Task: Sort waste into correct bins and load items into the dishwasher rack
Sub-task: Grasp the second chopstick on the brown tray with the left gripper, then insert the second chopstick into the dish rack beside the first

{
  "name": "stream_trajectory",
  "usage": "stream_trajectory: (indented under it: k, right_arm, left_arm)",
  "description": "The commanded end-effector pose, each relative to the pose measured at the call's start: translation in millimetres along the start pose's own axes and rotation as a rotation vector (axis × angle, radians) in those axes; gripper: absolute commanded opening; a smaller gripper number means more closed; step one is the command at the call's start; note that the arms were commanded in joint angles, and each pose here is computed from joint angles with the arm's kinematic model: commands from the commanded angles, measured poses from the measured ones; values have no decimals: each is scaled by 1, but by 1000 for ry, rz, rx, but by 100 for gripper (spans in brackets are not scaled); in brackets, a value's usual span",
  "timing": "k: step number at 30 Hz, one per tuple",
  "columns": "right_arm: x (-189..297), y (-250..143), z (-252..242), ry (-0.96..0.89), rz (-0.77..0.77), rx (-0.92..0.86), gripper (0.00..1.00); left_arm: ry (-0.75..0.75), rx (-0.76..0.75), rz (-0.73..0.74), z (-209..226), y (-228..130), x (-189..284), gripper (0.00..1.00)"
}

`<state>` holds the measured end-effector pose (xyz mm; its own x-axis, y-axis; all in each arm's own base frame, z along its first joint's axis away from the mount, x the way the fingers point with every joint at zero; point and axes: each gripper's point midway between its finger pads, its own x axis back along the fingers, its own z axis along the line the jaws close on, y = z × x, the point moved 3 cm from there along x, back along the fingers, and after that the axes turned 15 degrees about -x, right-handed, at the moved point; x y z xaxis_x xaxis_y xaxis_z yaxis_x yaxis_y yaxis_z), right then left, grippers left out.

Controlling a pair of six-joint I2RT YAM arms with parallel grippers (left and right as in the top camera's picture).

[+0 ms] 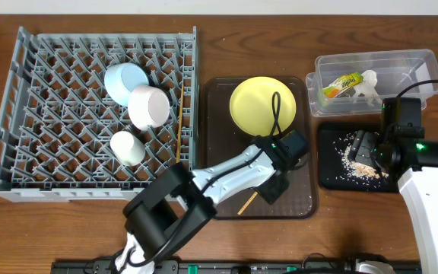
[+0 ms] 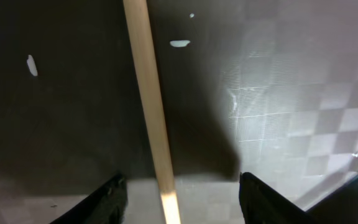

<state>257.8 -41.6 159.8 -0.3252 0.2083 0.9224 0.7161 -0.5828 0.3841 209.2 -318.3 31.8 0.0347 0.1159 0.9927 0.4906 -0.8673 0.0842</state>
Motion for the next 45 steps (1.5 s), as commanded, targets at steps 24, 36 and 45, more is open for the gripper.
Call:
stream_trajectory:
  k: [24, 36, 45]
  right_arm:
    - [5, 5, 0, 6, -18, -4, 80]
    - [5, 5, 0, 7, -18, -4, 80]
    - [5, 5, 1, 9, -16, -4, 80]
  left_arm:
    - [49, -7, -103, 12, 9, 80, 6]
    - [311, 363, -329, 160, -36, 179, 6]
    - [340, 567, -291, 230, -78, 162, 7]
